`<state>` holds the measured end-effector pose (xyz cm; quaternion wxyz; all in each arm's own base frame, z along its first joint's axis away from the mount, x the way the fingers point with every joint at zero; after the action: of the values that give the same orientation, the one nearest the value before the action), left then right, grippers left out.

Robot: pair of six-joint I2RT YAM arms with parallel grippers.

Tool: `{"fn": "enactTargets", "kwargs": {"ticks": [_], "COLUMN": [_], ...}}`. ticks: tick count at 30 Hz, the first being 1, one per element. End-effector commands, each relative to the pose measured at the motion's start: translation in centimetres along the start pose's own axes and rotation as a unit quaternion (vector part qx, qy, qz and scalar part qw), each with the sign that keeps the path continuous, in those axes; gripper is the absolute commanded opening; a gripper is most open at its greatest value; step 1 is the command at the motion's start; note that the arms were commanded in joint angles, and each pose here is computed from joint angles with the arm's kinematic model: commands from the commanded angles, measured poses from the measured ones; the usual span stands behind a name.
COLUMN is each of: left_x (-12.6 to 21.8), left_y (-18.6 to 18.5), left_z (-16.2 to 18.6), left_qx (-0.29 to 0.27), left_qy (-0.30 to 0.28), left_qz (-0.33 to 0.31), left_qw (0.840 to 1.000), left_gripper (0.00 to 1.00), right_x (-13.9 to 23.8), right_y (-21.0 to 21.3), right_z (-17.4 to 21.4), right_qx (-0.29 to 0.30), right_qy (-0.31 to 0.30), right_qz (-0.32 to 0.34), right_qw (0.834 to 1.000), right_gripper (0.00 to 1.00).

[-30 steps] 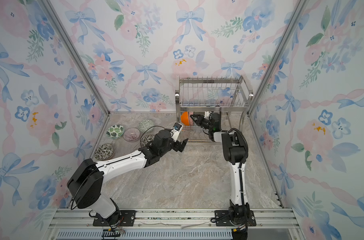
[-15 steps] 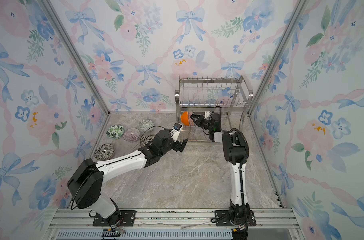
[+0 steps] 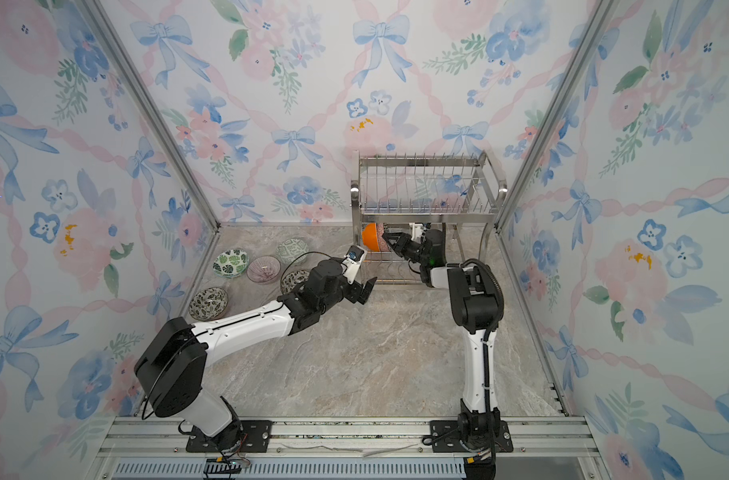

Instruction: Load the bowls into the dish rack

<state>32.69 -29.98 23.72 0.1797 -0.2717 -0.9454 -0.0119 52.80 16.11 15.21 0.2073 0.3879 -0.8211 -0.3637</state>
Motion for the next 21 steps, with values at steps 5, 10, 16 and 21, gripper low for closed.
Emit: {"fn": "enactTargets", "kwargs": {"ticks": [5,10,16,21], "left_x": [1.0,1.1,1.3,1.6], "left_y": [-0.3,-0.2,-0.2,-0.2], "left_z": [-1.5,-1.6,-1.8,-2.1], "left_qx": [-0.001,-0.001,0.002,0.004], "left_qy": [-0.016,-0.017,-0.02,-0.024], "left_qz": [0.0,-0.001,-0.003,-0.004], "left_qw": [1.0,1.0,1.0,1.0], "left_gripper": [0.98,0.98,0.98,0.98], "right_x": [1.7,2.8,4.4,5.8], "right_y": [2.5,3.1,4.3,4.9], "right_z": [-1.4,-1.6,-1.0,-0.1], "right_qx": [0.038,0.042,0.047,0.044], "right_qy": [-0.021,-0.031,-0.042,-0.049], "right_qz": [-0.011,-0.007,0.003,0.01], "right_qw": [0.999,0.999,0.998,0.998], "right_gripper": [0.36,0.38,0.44,0.47]}}
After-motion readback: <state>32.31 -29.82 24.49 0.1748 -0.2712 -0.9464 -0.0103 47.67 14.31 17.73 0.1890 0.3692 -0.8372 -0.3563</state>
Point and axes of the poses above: each gripper's point midway between its finger pads, its own x axis back along the fingers, its own y axis along the line the jaws close on, z = x × y, the point moved 6 cm from there along x, back along the fingers, and after that the axes turned 11 degrees about x, right-handed, at the moved point
